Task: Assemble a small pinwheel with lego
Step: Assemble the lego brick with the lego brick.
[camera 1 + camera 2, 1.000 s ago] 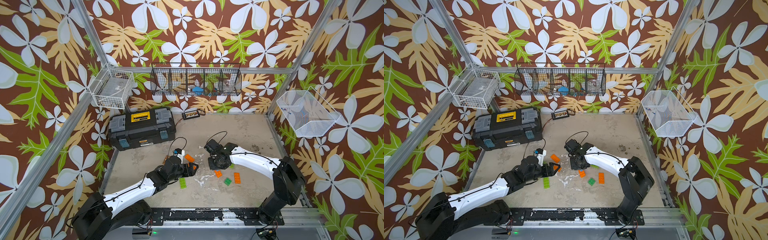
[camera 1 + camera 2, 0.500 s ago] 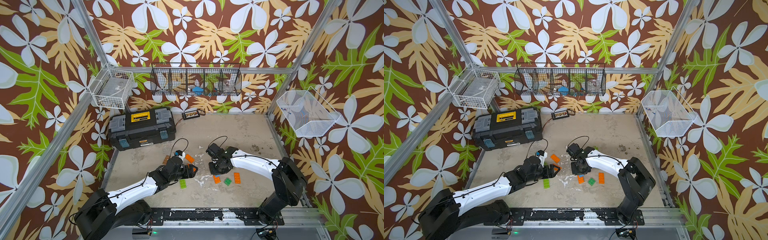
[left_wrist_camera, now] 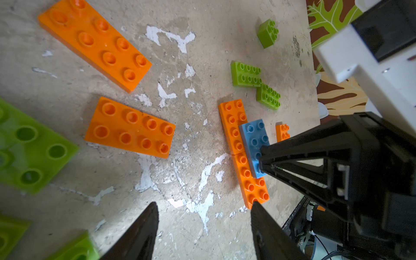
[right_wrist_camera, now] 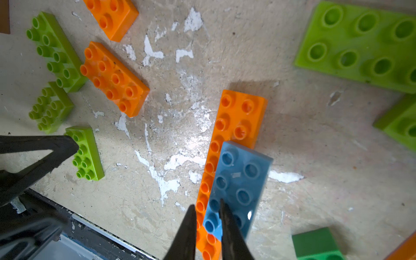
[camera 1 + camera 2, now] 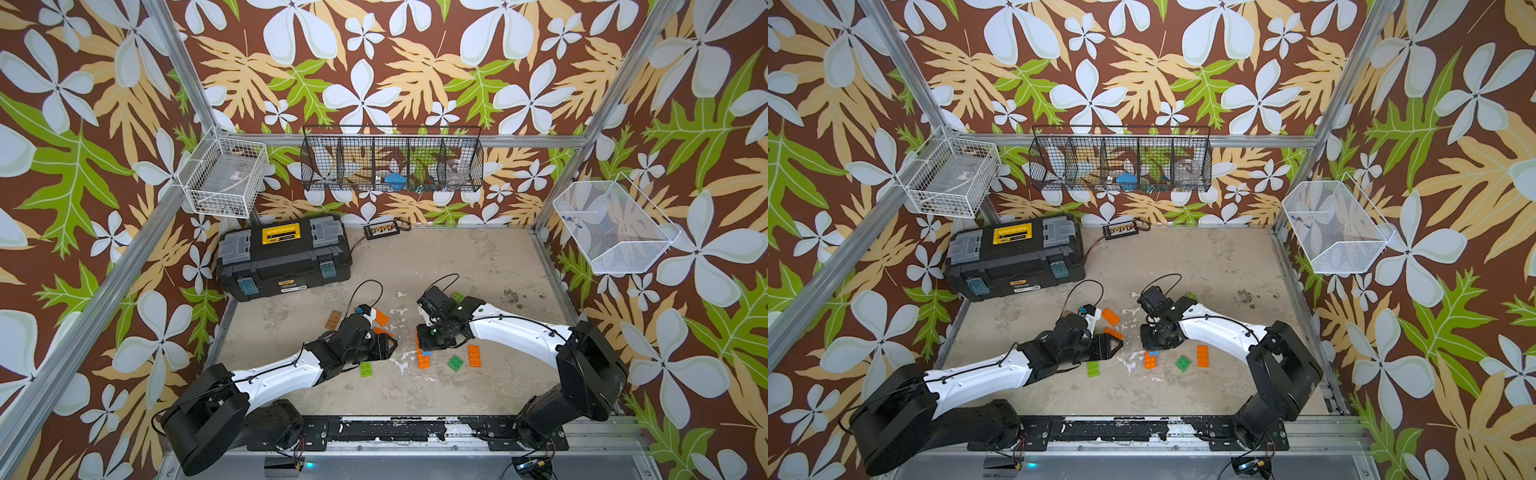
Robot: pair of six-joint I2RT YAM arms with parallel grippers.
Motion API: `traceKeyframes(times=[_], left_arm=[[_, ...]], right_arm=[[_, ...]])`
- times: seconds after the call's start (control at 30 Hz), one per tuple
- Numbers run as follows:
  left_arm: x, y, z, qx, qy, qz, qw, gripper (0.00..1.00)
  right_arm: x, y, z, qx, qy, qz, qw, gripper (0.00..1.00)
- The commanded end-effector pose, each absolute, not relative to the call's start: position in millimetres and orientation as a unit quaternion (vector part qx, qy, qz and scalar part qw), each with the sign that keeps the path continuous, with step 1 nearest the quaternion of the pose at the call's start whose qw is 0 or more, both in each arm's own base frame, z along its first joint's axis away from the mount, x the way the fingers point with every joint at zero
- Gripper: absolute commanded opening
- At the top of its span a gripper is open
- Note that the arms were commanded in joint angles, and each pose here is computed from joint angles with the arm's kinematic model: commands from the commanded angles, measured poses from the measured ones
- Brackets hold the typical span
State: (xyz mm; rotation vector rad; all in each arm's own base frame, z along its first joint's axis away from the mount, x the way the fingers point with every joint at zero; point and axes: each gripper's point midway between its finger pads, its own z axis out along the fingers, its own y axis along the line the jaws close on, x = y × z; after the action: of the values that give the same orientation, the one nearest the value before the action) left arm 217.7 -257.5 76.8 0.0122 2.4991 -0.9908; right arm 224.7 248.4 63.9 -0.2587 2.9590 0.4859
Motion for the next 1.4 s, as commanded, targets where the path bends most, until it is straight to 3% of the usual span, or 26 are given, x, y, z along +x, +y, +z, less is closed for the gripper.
traceKeyframes(times=[0.0,0.43,1.37], left_arm=[[219,-268,85,0.015,0.898,-0.376,0.23,0.66],[214,-281,80,0.027,0.896,-0.386,0.216,0.61],[205,-321,50,0.057,0.904,-0.383,0.18,0.51]], right_arm=[[227,251,70,-0.083,0.977,0.181,0.075,0.2],[223,266,83,-0.071,0.95,0.295,0.075,0.16],[220,268,73,-0.041,0.945,0.319,0.063,0.11]])
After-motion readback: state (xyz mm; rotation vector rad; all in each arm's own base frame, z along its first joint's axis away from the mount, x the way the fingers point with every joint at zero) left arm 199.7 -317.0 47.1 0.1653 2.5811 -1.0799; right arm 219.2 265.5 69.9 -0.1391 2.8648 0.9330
